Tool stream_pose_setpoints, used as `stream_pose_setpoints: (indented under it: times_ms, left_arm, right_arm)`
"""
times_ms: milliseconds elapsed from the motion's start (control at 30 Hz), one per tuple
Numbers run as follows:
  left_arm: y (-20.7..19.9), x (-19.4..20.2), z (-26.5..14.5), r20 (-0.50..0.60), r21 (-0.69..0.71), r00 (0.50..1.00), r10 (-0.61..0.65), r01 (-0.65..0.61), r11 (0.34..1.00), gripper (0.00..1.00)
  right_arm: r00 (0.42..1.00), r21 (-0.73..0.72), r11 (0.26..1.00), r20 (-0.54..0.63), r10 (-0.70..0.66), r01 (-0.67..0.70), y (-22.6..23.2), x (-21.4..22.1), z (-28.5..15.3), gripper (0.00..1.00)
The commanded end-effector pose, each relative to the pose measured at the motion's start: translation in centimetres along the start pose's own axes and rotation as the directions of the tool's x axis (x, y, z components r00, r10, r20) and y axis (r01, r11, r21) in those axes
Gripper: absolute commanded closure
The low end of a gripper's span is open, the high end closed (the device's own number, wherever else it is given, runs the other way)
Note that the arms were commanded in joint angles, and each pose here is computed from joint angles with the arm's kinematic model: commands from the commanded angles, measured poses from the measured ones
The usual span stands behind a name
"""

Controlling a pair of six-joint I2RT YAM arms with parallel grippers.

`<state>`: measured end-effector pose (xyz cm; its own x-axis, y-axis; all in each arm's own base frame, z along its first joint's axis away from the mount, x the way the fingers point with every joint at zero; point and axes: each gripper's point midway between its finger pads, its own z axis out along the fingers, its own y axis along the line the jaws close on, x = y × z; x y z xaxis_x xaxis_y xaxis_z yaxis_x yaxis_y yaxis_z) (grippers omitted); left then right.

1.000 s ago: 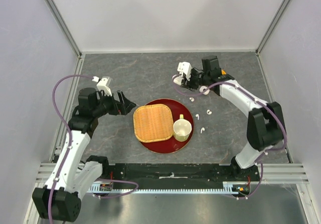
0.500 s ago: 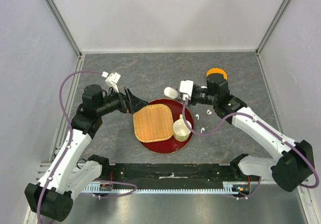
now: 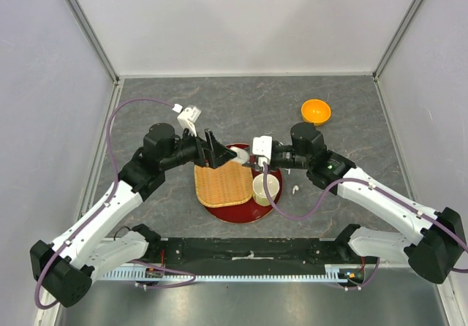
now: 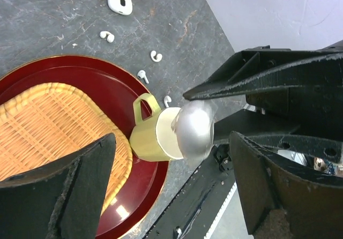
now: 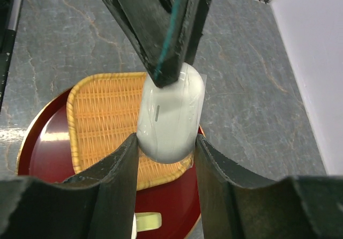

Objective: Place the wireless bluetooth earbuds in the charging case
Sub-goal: Pick up the charging case at the center of the board.

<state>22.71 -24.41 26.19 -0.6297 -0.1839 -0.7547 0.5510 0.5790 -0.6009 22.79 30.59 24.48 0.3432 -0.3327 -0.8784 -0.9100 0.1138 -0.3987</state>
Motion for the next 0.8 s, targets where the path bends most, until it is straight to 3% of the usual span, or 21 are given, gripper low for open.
stream_pose_setpoints:
  times_ms: [0,200,533,767]
  left_arm:
    - [-1.5,-2.3,0.5,0.077,0.015,0.997,0.003,-0.004,1.0,0.11]
    - [-2.1,-1.4,1.2,0.043,0.032,0.999,-0.004,0.003,0.999,0.26]
    - [-2.0,-0.1,1.1,-0.006,0.028,1.0,-0.005,0.005,1.0,0.29]
    - [-2.6,0.0,1.6,-0.024,0.057,1.0,-0.009,0.011,0.998,0.37]
  right_arm:
    - [1.0,0.008,1.0,0.029,-0.001,0.001,0.6,-1.2,0.0,1.0]
    - [1.0,0.014,1.0,0.029,-0.004,0.003,0.8,-1.3,0.3,1.0]
    - [1.0,0.068,0.998,0.001,-0.014,0.014,0.2,-0.7,0.2,1.0]
    - [1.0,0.057,0.998,0.017,-0.009,0.008,0.4,-1.2,0.2,1.0]
